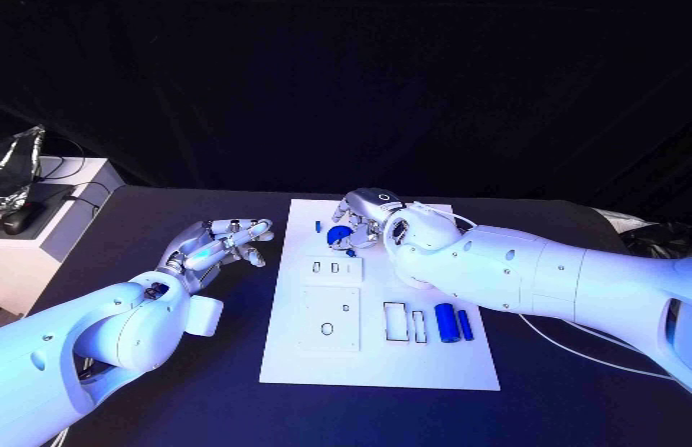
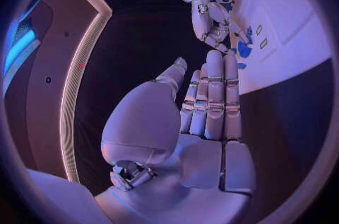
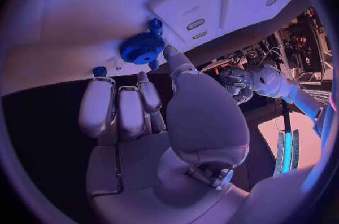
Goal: Assemble the parts on the task board
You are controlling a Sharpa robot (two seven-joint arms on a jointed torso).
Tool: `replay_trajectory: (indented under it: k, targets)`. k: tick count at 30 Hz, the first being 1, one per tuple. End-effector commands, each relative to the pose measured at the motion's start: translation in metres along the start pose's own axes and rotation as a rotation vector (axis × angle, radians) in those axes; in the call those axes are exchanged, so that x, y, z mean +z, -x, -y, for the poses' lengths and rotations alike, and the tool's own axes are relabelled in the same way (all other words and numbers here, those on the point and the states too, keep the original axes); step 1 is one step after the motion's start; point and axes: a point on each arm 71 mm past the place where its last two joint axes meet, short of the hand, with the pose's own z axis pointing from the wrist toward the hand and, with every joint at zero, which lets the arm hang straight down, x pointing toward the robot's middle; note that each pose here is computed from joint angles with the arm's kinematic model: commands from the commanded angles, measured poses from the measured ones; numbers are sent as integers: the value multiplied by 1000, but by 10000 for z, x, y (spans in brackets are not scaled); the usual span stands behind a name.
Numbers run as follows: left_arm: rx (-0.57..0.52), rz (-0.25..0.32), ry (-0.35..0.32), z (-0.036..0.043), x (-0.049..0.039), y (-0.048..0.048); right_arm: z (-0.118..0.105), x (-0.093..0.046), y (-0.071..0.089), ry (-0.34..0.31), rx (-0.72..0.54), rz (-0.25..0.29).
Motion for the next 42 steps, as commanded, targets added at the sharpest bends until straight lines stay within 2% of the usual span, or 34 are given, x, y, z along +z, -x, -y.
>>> replay_trajectory:
  k: [1,12,23,37,42]
  targets:
    - [-5,-22,-7,6,6,-32,19,10,-44,-5,6,-51]
    - [-4,-17,-5,-3,8,-17,89,10,-59,-30,1,-74]
    - [-3,-15,-4,-8,5,-8,106,-11,-84,-24,1,-118]
    - [-3,-14,-3,-9,0,-1,149,-26,-85,-31,-2,-131]
    - [-2,-13,-3,-9,-2,1,143,-23,-79,-29,-8,-120]
